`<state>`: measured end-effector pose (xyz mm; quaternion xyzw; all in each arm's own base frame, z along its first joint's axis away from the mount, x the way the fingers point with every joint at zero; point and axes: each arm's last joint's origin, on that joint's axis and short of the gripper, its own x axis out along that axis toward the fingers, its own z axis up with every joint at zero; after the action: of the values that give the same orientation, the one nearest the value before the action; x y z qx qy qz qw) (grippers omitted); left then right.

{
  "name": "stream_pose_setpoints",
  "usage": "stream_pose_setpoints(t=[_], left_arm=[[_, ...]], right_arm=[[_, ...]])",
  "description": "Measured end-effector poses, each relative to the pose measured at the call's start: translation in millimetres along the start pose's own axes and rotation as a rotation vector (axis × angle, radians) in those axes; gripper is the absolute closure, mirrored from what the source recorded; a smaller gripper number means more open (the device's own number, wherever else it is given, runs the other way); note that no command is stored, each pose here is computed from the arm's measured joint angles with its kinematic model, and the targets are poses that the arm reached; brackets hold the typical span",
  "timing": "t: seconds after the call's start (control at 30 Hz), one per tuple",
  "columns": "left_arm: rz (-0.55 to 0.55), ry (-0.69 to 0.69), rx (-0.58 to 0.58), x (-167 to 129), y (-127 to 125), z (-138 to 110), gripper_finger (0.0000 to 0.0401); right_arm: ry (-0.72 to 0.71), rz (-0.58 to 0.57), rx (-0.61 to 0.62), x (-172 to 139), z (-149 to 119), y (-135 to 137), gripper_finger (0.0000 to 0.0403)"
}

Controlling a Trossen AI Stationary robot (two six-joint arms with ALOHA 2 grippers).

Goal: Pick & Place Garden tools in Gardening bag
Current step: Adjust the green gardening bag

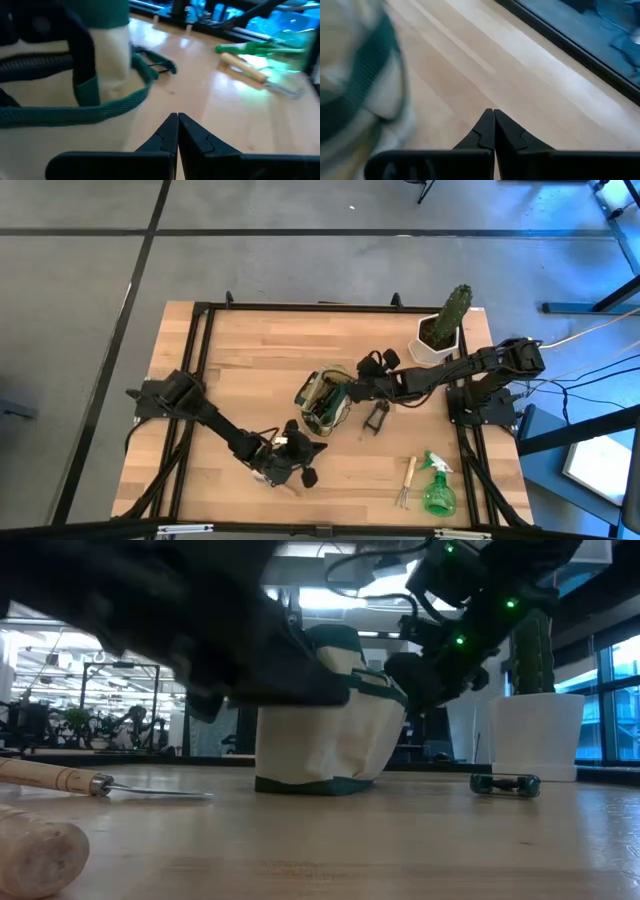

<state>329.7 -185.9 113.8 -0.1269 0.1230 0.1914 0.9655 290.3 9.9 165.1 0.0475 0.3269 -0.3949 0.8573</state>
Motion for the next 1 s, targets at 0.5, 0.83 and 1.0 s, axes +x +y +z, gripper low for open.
stream_pose_setpoints(t=[0.5, 0.83, 1.0], left_arm=[[0.195, -0.029, 0.005, 3.5, 9.0, -17.2, 0.04], [0.239, -0.054, 0.003, -0.1, 9.7, -19.6, 0.04], [0.27, -0.05, 0.018, -6.5, 11.8, -13.9, 0.04]], right_arm=[[0.016, 0.306, -0.043, 3.2, 12.5, 9.7, 0.0403], [0.037, 0.4, -0.074, -11.8, 3.4, 24.3, 0.0403], [0.052, 0.432, -0.081, -19.0, -1.9, 30.3, 0.0403]])
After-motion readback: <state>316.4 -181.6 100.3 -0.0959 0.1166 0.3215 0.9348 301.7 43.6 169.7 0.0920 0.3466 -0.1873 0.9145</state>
